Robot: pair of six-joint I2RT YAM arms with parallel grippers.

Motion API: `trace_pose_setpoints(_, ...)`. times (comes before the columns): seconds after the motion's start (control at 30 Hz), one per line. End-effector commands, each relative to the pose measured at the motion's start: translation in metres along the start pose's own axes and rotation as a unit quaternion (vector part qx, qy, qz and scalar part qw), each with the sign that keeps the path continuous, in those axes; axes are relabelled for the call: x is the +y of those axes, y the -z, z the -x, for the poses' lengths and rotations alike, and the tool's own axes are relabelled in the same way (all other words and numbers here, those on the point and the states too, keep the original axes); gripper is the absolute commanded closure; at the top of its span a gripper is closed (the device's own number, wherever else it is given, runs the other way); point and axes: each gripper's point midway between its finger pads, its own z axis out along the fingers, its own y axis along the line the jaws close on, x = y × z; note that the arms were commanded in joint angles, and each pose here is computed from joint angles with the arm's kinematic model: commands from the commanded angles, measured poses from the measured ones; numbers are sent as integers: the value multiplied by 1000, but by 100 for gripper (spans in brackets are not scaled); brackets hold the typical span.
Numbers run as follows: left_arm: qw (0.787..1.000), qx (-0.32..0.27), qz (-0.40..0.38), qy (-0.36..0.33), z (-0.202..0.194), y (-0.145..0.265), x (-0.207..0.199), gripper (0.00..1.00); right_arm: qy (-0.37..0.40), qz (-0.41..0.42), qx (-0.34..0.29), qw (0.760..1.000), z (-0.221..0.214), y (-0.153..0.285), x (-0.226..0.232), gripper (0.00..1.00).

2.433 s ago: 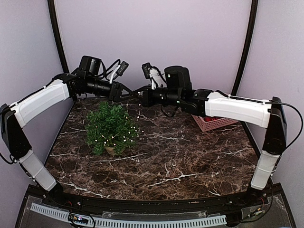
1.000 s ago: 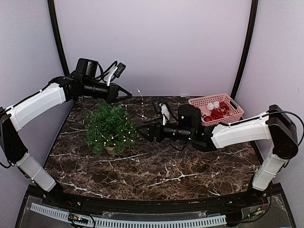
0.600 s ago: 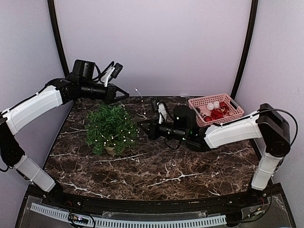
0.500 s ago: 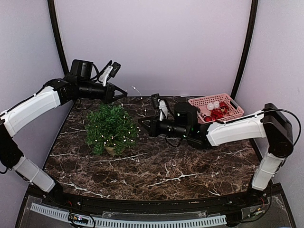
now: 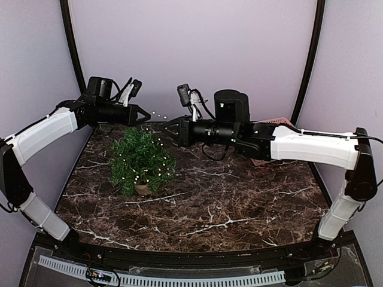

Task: Decorate the small christmas tree
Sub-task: Wrap the side of the string light in the gap of the branches.

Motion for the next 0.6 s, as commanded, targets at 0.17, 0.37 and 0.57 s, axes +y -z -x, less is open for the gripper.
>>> trace_pose_setpoints(0.17, 999, -26, -16, 20, 15, 7, 4, 71, -58, 22, 5, 998, 33, -20, 20, 100)
trace_pose_setpoints(0.37, 996, -63, 59, 21, 21, 52, 21, 31, -93, 43, 1, 995, 38, -39, 24, 100)
trace_pose_setpoints(0.57, 975, -75, 199, 56, 14, 108, 50, 23, -105, 65, 4, 992, 41, -57, 33, 100)
